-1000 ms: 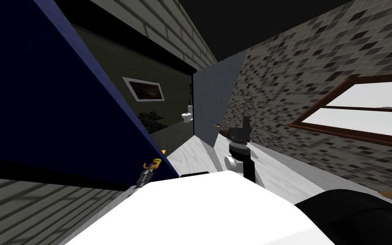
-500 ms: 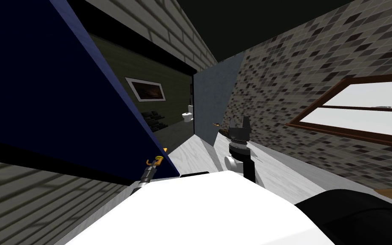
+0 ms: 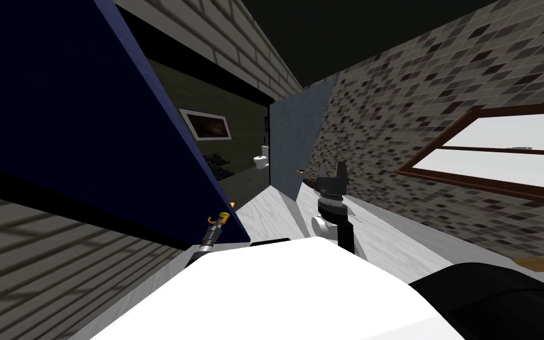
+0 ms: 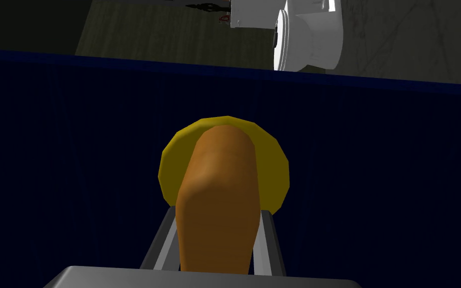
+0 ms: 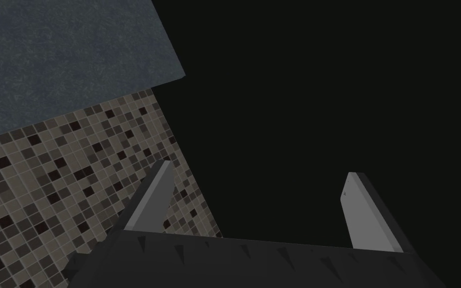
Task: Pull the door open
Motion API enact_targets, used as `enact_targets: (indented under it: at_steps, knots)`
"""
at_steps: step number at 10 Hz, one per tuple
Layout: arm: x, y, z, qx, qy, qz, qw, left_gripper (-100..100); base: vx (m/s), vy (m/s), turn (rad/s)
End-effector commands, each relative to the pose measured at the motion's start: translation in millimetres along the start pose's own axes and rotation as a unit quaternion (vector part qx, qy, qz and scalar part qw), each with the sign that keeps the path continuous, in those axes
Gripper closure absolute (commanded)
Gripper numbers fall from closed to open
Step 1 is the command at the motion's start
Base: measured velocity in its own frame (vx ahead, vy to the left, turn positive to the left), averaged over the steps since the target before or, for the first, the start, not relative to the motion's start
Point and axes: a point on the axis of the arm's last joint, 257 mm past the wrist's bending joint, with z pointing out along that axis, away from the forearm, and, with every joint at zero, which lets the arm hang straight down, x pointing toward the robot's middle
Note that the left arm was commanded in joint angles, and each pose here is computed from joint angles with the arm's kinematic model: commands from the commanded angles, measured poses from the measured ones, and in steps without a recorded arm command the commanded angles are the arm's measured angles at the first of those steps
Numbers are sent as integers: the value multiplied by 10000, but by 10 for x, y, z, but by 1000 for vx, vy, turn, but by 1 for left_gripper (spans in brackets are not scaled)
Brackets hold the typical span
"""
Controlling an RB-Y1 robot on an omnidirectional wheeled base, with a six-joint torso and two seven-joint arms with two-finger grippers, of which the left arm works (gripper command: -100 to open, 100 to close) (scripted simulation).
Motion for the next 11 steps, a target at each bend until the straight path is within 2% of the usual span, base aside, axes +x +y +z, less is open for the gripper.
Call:
enact_targets:
  at_steps: [1, 11]
  knots:
    - [174, 64, 55, -40, 133, -54, 9999, 100, -101, 22, 11]
    - [546, 46, 510, -44, 522, -16, 9986, 100, -92, 34, 14]
